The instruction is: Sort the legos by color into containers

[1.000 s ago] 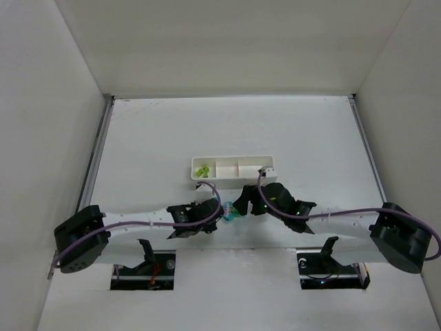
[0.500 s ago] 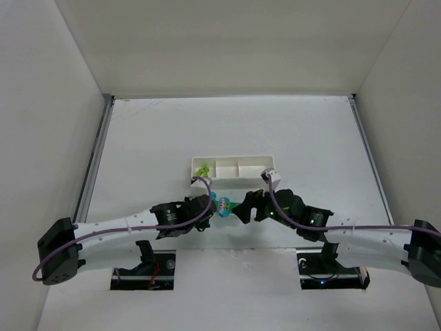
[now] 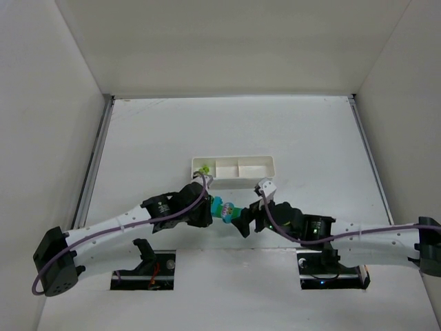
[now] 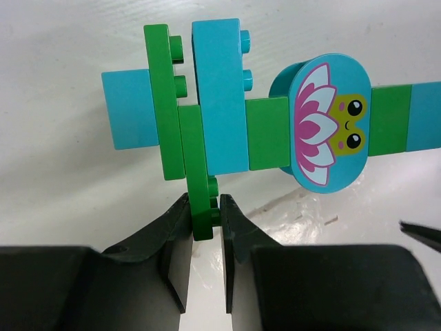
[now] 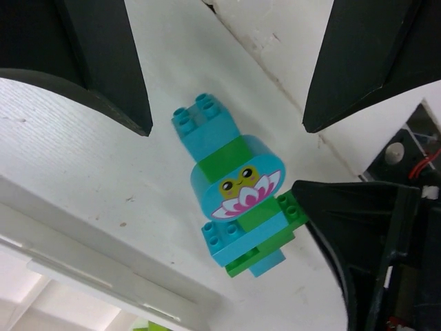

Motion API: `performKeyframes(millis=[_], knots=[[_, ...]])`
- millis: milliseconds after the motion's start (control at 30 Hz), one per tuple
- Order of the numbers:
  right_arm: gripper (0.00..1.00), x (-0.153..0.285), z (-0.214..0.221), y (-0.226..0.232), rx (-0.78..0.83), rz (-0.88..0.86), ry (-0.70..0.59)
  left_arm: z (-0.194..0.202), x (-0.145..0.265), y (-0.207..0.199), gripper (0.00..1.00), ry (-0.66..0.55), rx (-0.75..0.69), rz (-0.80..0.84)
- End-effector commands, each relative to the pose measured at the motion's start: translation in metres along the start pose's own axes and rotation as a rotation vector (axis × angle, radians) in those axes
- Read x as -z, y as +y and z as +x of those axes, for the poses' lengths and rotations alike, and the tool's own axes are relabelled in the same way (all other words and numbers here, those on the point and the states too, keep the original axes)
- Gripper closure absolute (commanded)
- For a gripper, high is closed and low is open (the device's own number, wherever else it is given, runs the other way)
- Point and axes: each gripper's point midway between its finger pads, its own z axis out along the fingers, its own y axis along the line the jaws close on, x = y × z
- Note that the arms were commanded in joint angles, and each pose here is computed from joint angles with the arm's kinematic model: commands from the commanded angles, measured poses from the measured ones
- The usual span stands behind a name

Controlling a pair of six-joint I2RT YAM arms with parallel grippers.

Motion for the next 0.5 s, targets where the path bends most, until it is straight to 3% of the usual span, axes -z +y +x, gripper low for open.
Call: performKeyframes(millis=[0, 333, 467], knots=[[0.02, -0.005, -0.029, -0.001, -0.010, 0.050, -0.064, -0.012, 0.013, -0.022, 0.87, -0.026, -0.019, 0.094], [0.00, -0.003, -0.061, -0.010, -0.548, -0.053, -0.127, -0.037, 0.014, -0.015, 0.88, -0.267, 0.035, 0.033], [0.00, 0.003, -0.073, 0.000, -0.641, -0.138, -0.167, -0.045, 0.009, -0.014, 0.88, -0.335, 0.015, -0.009]])
